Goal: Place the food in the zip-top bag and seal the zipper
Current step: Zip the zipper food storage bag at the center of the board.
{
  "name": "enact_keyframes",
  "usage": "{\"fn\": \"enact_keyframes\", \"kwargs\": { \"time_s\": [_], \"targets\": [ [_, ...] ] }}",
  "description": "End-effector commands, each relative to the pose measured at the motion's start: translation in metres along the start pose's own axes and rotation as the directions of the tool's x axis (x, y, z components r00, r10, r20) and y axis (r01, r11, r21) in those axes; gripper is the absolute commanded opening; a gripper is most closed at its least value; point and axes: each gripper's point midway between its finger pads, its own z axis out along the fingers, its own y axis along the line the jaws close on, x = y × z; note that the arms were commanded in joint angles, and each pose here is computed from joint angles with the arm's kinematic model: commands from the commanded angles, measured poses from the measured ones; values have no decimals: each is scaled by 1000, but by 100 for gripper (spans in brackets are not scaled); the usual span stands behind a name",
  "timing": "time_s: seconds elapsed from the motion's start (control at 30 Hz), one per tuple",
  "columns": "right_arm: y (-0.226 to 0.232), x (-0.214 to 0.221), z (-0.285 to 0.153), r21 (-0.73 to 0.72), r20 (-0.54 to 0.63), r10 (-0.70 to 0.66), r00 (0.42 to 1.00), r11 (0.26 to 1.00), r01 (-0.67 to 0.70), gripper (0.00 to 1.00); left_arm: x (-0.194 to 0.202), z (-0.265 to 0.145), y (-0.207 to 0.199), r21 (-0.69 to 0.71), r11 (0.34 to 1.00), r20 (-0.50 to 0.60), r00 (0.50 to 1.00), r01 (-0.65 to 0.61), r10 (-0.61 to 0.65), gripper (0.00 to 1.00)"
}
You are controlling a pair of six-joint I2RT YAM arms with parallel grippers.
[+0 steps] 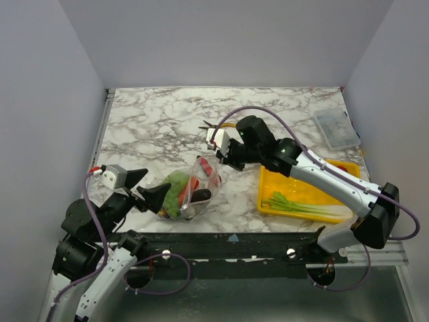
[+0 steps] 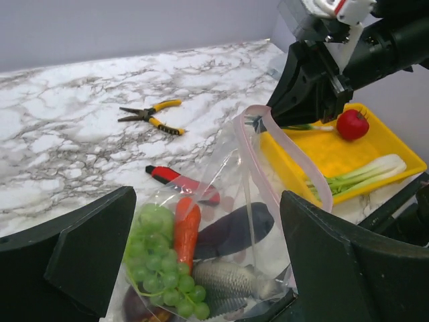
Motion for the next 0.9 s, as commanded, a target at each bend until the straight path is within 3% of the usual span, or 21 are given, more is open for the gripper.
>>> {"fn": "enact_keyframes", "kwargs": {
  "time_s": [0.0, 0.1, 0.23, 0.4, 0.53, 0.67, 0.87],
  "targets": [
    [22, 22, -12, -45, -50, 228, 972, 972, -230, 0, 0, 7, -4, 51, 998, 93, 995, -29, 25, 91],
    [13, 26, -11, 13, -41, 257, 966, 966, -256, 0, 27, 11, -33, 242, 970, 17, 1000, -30, 27, 87],
    [-3, 28, -11, 46, -22, 302, 953, 953, -300, 0, 46, 1, -58, 393, 919, -74, 997, 14, 17, 86],
    [-12, 32, -6, 35, -17, 347, 938, 937, -347, 0, 64, -11, -77, 501, 862, -160, 987, 76, 6, 86],
    [-12, 28, -5, 15, 2, 367, 930, 930, -367, 0, 71, -7, -72, 456, 884, -208, 978, 108, -13, 91],
    [-15, 28, -5, 20, 14, 389, 921, 921, -390, 0, 84, 10, -65, 381, 912, -327, 945, 152, -21, 96],
    [-20, 25, -5, 20, 25, 404, 914, 914, -404, 0, 97, 24, -45, 284, 959, -336, 934, -24, 123, 93]
  ]
}}
